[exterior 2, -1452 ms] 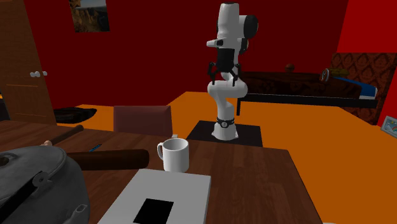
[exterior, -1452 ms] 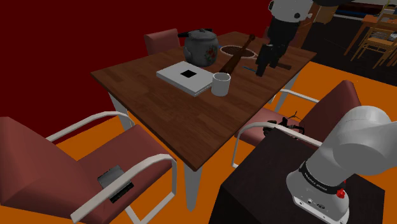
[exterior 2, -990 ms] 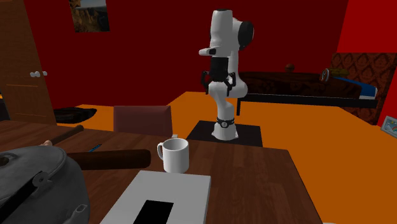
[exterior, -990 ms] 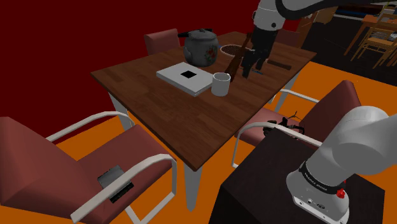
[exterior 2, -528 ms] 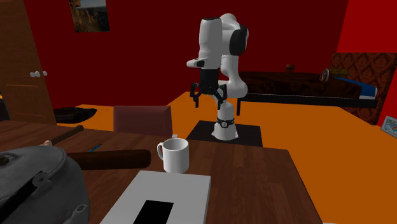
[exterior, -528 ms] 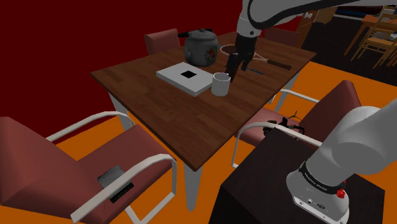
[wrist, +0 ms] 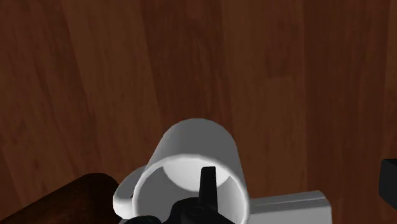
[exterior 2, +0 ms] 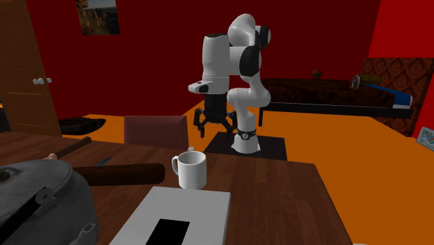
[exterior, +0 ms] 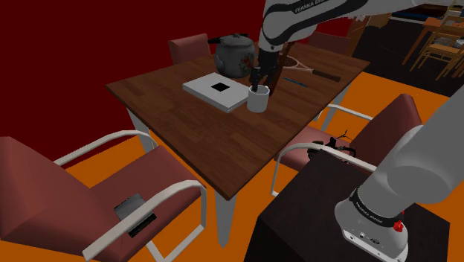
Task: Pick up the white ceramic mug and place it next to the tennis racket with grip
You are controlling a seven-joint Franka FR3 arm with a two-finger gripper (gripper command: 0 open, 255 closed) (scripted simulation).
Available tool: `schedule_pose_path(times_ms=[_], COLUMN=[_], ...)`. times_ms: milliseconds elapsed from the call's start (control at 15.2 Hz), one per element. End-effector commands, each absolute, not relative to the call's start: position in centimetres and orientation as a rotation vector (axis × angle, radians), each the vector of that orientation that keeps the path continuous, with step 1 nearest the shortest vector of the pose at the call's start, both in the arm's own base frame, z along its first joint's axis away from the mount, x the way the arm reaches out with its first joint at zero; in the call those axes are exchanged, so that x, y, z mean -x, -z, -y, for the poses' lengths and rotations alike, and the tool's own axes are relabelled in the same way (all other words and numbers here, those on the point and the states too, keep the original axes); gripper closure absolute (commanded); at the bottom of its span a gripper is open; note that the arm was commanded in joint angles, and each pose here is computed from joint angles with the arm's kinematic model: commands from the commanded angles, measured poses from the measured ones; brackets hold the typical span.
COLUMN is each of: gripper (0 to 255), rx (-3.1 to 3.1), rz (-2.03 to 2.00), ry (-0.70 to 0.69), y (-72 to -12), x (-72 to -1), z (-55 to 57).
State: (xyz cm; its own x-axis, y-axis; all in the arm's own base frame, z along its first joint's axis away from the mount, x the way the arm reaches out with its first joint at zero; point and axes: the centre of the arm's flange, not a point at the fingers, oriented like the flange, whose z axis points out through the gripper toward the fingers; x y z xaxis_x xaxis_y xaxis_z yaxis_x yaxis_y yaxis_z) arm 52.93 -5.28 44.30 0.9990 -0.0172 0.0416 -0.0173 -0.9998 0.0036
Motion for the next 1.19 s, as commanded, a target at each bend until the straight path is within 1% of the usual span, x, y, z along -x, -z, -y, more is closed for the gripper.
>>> schedule_pose_path(times_ms=[0,198,726,1122], gripper=[0,0,0,0], rx=[-3.138,-3.142,-3.142,-3.142], rz=[0.028,0.03,0.03,0.03], ry=[-0.065,-0.064,-0.064,-0.064], y=[-43.0,-41.1,-37.0,-37.0], x=[-55.3,-58.6,-58.9,-58.9], z=[6.4,7.5,7.6,7.6])
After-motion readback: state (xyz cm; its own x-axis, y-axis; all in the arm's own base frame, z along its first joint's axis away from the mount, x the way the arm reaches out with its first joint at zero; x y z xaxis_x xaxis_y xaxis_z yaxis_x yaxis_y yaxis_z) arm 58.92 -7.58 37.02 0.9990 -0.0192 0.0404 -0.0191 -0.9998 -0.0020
